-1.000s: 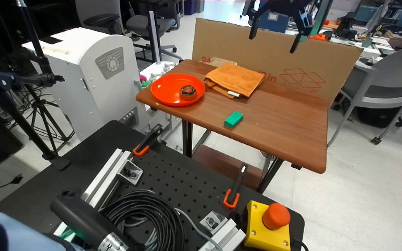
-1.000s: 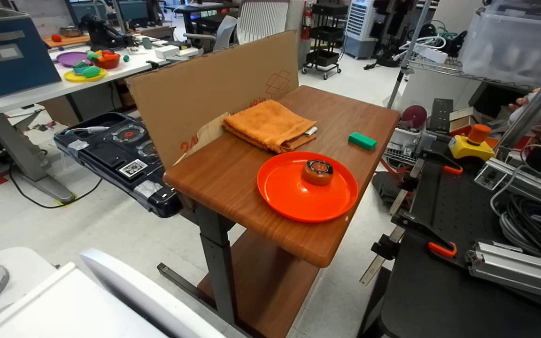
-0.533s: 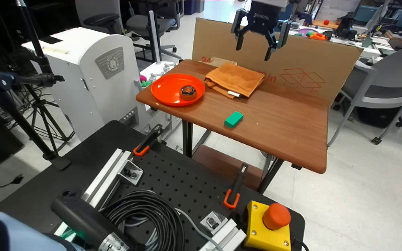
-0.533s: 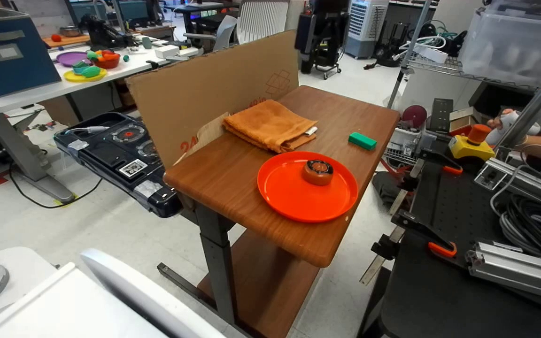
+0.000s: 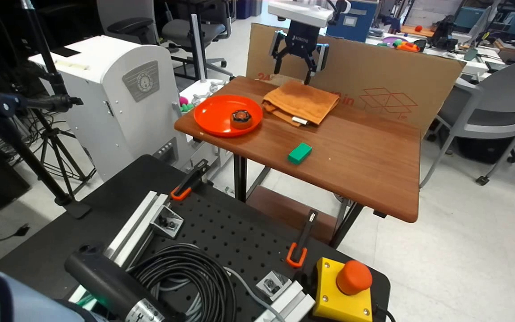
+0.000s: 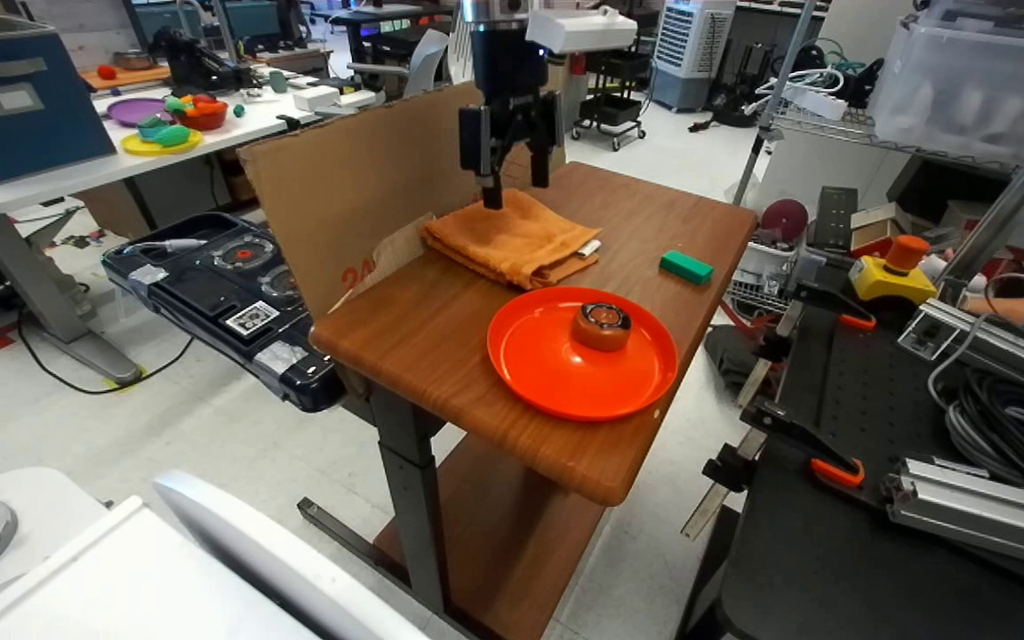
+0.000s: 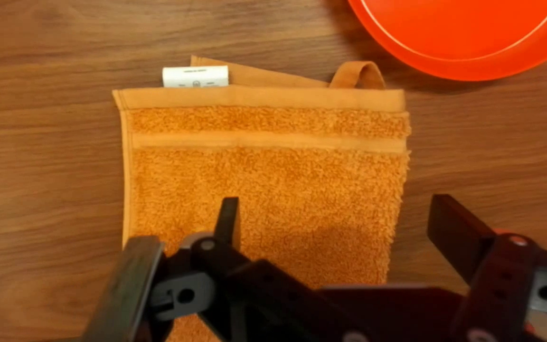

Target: Move the towel on the table

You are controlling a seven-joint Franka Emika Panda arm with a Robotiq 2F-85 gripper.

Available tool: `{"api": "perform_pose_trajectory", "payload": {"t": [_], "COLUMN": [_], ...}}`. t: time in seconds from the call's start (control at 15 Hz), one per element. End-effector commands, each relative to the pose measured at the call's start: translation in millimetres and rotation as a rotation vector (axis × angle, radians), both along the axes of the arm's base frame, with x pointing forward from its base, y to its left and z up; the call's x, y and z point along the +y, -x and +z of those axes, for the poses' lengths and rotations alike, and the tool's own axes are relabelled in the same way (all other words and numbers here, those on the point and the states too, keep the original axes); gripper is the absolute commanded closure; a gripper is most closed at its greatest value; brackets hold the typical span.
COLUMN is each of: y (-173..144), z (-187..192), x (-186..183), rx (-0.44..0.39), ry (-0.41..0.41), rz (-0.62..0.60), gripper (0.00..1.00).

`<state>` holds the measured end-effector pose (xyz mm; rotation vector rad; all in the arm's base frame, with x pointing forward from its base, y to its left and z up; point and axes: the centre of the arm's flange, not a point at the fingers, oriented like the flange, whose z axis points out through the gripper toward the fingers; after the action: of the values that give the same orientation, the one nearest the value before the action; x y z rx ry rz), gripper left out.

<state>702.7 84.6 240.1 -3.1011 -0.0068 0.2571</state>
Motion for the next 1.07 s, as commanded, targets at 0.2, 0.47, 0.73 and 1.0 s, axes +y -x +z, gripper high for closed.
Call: {"api": "perform_pose_trajectory", "payload": {"t": [0.2,0.47,0.73,1.0], "y": [-67,-70,-64,-53], "z": [-60,-114,-112,-66], "x": [-19,-72,-145,-234], "rx": [0.168,0.312,0.399,0.405], "ry": [-0.008,0.046,0.088,0.179], "rz": [0.011,-0.060,-0.148,-0.257], "gripper": [0.00,0.00,0.00,0.00]}}
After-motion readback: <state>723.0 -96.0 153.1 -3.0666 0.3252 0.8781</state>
